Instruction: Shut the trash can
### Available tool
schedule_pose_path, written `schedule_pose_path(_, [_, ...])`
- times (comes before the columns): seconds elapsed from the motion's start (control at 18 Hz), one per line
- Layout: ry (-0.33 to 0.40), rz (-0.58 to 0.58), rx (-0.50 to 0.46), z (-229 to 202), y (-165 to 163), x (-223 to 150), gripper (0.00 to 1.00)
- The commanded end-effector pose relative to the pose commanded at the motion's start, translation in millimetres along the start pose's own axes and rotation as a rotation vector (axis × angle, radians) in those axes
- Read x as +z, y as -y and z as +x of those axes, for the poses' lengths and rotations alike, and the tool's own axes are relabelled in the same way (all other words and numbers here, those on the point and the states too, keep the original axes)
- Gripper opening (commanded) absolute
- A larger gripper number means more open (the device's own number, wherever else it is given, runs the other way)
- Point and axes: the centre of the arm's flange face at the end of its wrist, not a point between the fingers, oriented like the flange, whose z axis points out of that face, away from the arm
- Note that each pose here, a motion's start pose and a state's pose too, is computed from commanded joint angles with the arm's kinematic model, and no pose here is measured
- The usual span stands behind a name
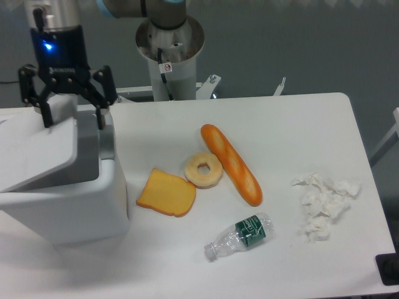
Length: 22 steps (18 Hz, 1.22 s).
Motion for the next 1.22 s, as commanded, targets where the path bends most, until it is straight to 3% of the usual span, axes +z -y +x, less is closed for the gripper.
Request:
schedule_pose_path(0.33, [0.001,-0.048,0.008,-6.8,-7.0,25.8,1.0])
schedule_pose_path(0.78, [-0.001,-0.062,0.008,-6.6,-9.1,33.2,1.0])
schedule_pose_path(1.06, [-0.006,-0.004,-0.016,-13.4,7.5,8.7,1.0])
schedule_pose_path(1.22, [0.007,0.045,-0.062,-43.2,21.7,-12.2,1.0])
